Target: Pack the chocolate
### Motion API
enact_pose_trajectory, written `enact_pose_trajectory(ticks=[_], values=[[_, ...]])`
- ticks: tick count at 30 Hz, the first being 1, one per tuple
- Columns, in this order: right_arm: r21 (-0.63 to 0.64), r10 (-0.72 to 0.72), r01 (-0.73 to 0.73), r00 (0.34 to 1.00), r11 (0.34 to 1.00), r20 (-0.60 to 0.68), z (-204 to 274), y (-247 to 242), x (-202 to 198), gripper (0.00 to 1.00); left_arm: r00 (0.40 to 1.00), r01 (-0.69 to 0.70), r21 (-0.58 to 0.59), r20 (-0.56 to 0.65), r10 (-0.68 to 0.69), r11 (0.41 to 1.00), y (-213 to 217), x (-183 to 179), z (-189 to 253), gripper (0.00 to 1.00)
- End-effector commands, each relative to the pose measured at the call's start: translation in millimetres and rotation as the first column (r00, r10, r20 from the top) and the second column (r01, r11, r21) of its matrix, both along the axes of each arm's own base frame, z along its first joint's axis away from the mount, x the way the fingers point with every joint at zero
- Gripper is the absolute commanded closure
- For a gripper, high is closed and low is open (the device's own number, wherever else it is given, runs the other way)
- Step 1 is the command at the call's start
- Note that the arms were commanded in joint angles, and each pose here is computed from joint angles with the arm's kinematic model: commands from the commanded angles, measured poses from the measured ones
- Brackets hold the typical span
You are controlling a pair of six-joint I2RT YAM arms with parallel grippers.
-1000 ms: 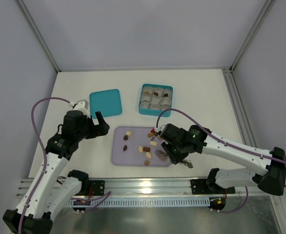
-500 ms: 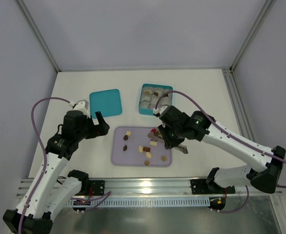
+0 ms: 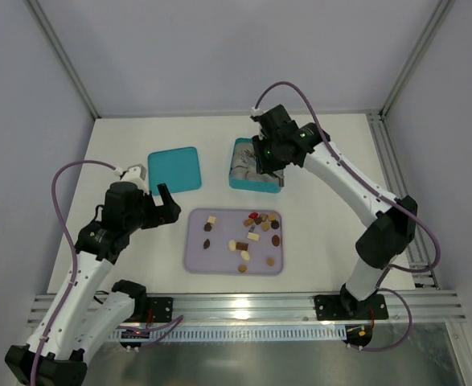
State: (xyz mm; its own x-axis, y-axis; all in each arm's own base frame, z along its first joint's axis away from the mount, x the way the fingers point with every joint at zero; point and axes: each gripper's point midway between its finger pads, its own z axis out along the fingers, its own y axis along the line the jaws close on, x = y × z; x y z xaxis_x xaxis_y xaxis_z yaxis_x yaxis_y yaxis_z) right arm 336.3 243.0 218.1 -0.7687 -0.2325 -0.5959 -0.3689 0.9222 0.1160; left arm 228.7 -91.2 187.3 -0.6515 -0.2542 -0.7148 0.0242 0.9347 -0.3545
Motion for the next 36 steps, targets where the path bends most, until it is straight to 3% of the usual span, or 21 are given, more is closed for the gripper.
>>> enact_pose_trajectory(ticks=[1,10,17,25,36], values=[[0.008,-0.019,0.018,0.998,1.0,0.053,2,13,43,0.75,1.0,-0.009,-0.004,0.016,0.01,1.0,0,2,4,0.0],[-0.048,-0.057,0.059,0.997,0.997,0.044,-34,24,85,0.75,1.0,-0.008,-0.004,0.016,0.008,1.0,0,2,4,0.0],[-0.081,-0.067,0.068,0.998,0.994,0.016,-56,21,86,0.71,1.0,-0.009,-0.003,0.018,0.009,1.0,0,2,4,0.0],[-0.062,-0.059,0.061,0.998,0.996,0.03,-44,22,83,0.6,1.0,-0.009,-0.003,0.015,0.009,1.0,0,2,4,0.0],[-0.026,-0.061,0.064,0.995,0.998,0.074,-4,16,71,0.59,1.0,-0.01,-0.004,0.016,0.01,1.0,0,2,4,0.0]])
